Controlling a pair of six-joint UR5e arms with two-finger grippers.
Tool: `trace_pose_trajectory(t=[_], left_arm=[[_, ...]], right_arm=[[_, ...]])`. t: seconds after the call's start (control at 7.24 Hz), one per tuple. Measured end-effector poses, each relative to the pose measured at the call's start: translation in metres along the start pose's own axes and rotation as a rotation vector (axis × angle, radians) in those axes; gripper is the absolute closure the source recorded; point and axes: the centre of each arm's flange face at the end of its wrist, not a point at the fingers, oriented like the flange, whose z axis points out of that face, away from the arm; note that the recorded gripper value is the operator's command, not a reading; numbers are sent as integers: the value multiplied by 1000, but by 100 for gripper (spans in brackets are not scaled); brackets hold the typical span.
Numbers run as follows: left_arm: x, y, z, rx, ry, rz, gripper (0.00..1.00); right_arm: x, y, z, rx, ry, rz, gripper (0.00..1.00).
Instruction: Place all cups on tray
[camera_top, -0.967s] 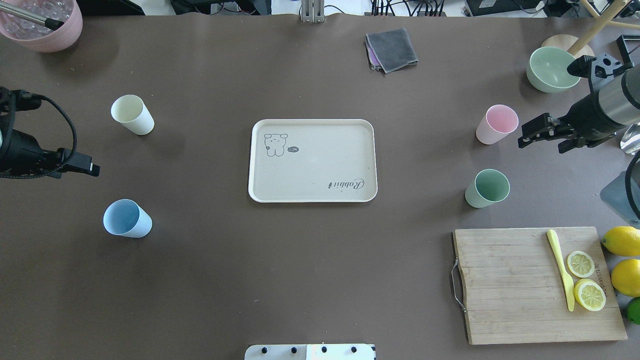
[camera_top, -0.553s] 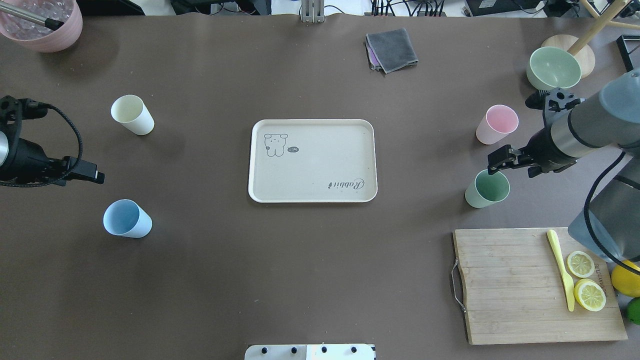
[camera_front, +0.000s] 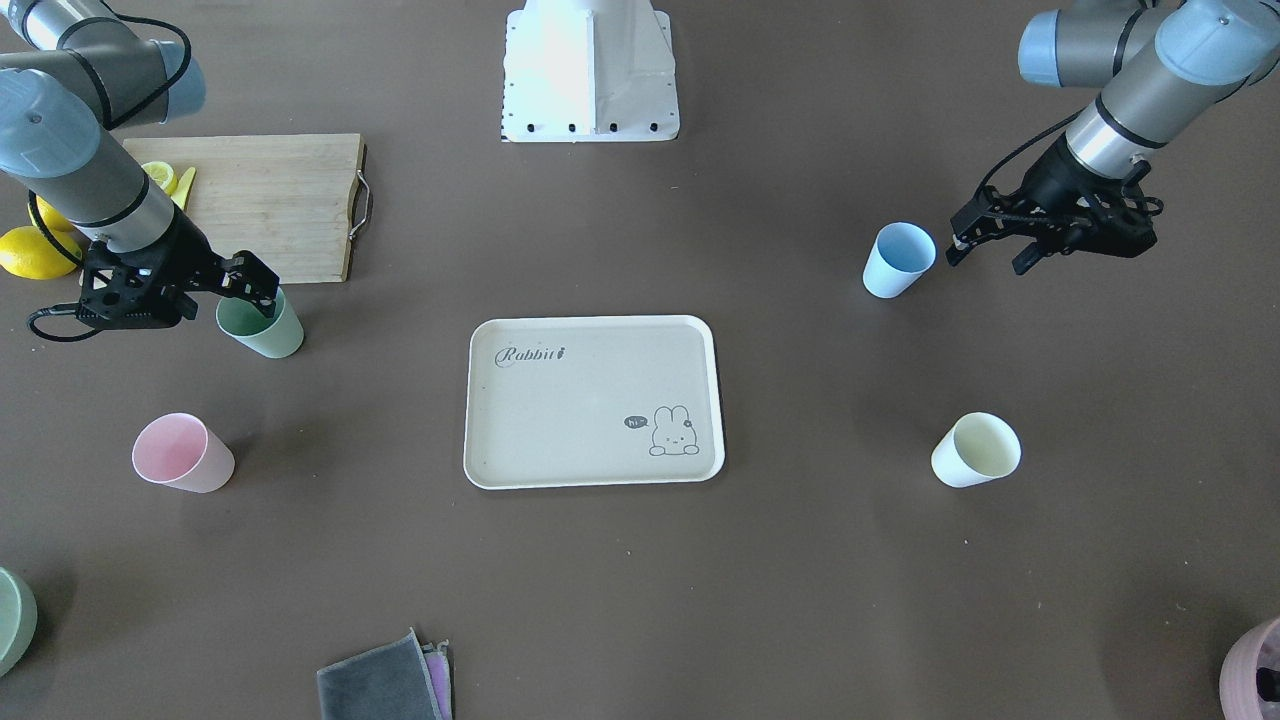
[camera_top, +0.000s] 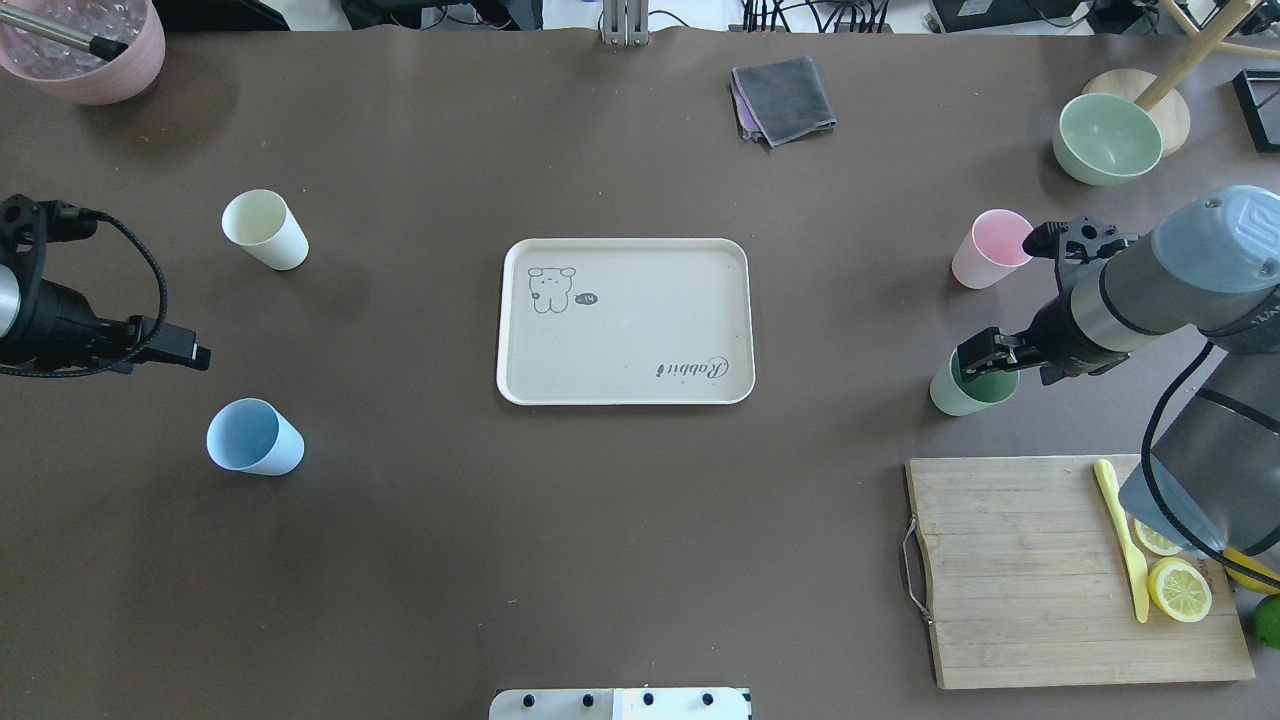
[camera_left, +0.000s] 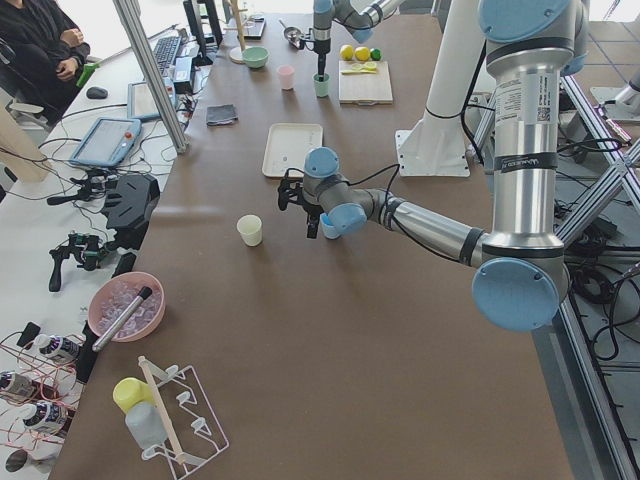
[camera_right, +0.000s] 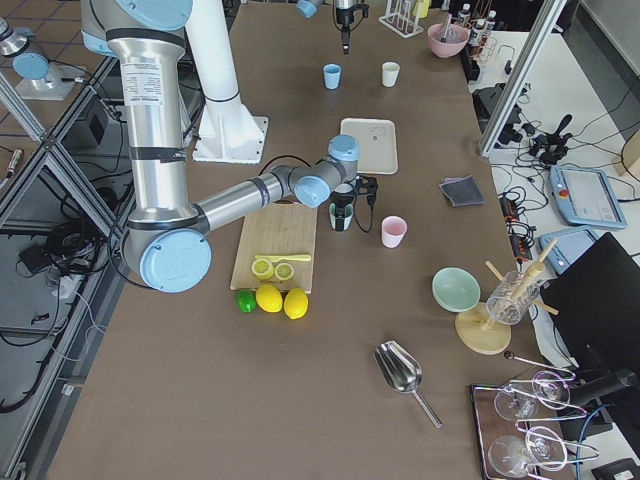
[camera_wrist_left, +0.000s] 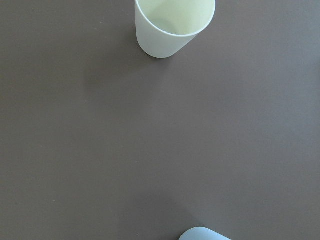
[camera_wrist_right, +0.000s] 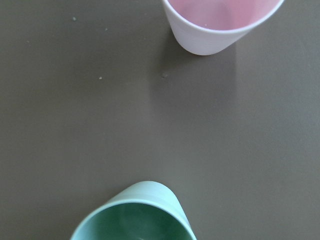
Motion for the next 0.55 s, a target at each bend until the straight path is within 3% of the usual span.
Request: trace_pose_trajectory(t=[0.14,0.55], left_arm=[[0,1,1,-1,0,1,3],[1,3,3,-7,-1,4,3]], right_arm=[[2,0,3,-3,4,2,100],[-13,-5,-7,1,-28,-7,100]])
